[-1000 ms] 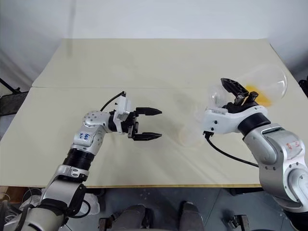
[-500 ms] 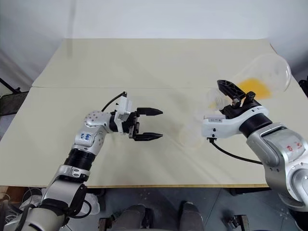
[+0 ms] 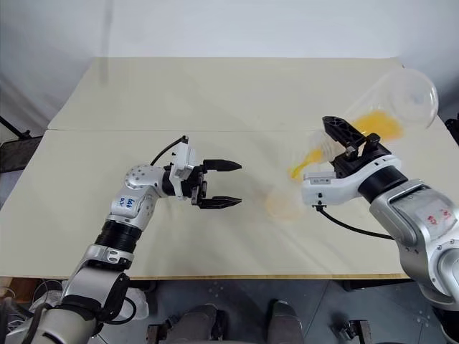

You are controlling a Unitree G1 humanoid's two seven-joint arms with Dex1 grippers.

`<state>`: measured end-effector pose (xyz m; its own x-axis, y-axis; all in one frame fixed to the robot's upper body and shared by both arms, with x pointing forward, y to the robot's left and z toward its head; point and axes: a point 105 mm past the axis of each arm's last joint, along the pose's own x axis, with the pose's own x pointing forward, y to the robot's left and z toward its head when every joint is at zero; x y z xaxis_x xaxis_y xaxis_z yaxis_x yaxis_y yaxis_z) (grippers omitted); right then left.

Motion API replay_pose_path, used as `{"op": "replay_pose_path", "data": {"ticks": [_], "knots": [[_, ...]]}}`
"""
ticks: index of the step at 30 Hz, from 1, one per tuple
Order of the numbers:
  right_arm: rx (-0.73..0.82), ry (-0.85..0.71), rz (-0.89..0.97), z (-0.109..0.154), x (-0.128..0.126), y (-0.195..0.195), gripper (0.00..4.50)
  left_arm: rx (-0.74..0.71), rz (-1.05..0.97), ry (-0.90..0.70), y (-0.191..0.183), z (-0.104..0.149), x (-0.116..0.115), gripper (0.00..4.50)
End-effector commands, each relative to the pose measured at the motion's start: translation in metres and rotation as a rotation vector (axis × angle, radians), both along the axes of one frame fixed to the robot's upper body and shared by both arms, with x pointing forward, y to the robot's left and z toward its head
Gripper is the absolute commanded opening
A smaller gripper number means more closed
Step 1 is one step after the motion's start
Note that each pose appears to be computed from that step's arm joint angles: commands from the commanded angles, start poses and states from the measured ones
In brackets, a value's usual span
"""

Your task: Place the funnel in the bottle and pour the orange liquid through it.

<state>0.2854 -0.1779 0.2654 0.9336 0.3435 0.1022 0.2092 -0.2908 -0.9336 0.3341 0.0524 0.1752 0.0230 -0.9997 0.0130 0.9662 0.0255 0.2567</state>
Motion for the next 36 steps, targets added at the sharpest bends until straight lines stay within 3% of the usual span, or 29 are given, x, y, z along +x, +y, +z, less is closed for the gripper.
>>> {"op": "replay_pose_path", "data": {"ticks": [1,36], "knots": [[0.0,-0.091,-0.008,0.0198,-0.0063,-0.0029,2.47,-0.007,-0.004,-0.053,-0.0006,0.0127,0.0014,4.5],[-0.082,-0.086,0.024,0.0151,-0.0061,-0.0024,2.47,-0.007,-0.014,-0.051,-0.0011,0.0117,0.0015,4.5]]}}
